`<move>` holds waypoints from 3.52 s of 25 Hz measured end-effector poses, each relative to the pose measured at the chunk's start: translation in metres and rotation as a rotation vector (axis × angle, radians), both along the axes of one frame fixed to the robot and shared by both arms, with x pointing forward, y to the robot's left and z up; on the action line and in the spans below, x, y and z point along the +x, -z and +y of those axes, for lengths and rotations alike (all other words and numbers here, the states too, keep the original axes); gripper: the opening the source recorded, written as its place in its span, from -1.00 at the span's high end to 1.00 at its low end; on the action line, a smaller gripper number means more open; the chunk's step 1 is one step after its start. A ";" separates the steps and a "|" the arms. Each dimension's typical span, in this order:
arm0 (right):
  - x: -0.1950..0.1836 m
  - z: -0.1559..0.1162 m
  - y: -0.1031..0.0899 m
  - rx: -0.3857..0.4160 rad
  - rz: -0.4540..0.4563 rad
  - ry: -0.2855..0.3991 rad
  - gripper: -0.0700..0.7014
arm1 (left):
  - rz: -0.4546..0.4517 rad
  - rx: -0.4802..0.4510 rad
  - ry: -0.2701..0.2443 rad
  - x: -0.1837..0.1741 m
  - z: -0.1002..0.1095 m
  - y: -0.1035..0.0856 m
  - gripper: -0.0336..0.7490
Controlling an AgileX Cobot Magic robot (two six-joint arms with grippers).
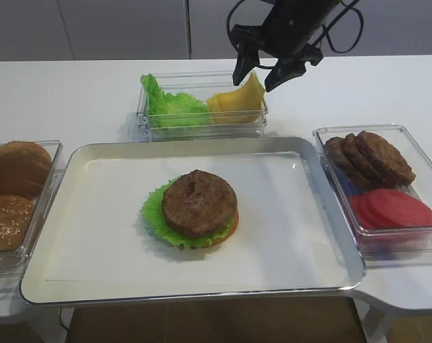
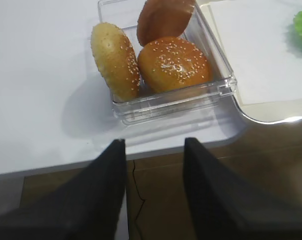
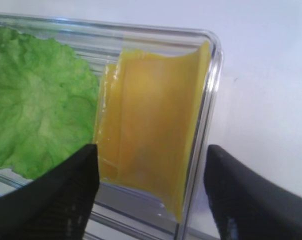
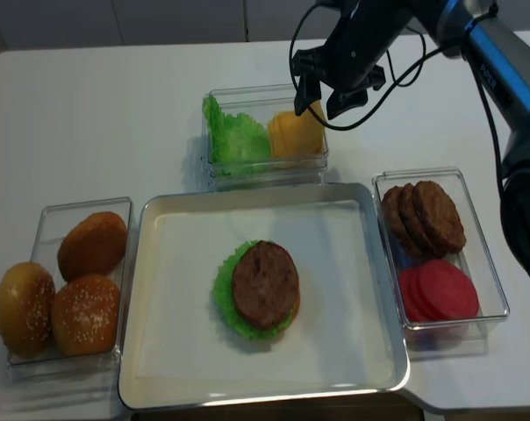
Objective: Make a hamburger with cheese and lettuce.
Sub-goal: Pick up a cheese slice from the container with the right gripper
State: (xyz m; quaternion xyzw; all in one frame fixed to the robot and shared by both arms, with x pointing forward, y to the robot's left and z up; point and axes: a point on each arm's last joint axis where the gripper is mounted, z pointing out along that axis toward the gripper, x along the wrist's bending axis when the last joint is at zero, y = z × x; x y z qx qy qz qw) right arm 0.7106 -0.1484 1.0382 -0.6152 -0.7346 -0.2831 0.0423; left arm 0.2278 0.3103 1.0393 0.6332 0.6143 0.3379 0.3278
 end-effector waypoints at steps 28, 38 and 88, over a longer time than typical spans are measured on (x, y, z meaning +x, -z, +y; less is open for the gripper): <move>0.000 -0.001 0.003 -0.015 0.011 -0.004 0.18 | 0.000 0.000 0.000 0.000 0.000 0.000 0.18; 0.000 -0.002 0.004 -0.027 0.014 -0.005 0.34 | -0.001 0.006 -0.005 0.000 0.001 0.000 0.18; -0.005 -0.004 0.001 -0.048 0.052 0.002 0.71 | -0.002 0.015 -0.011 0.000 0.002 0.000 0.18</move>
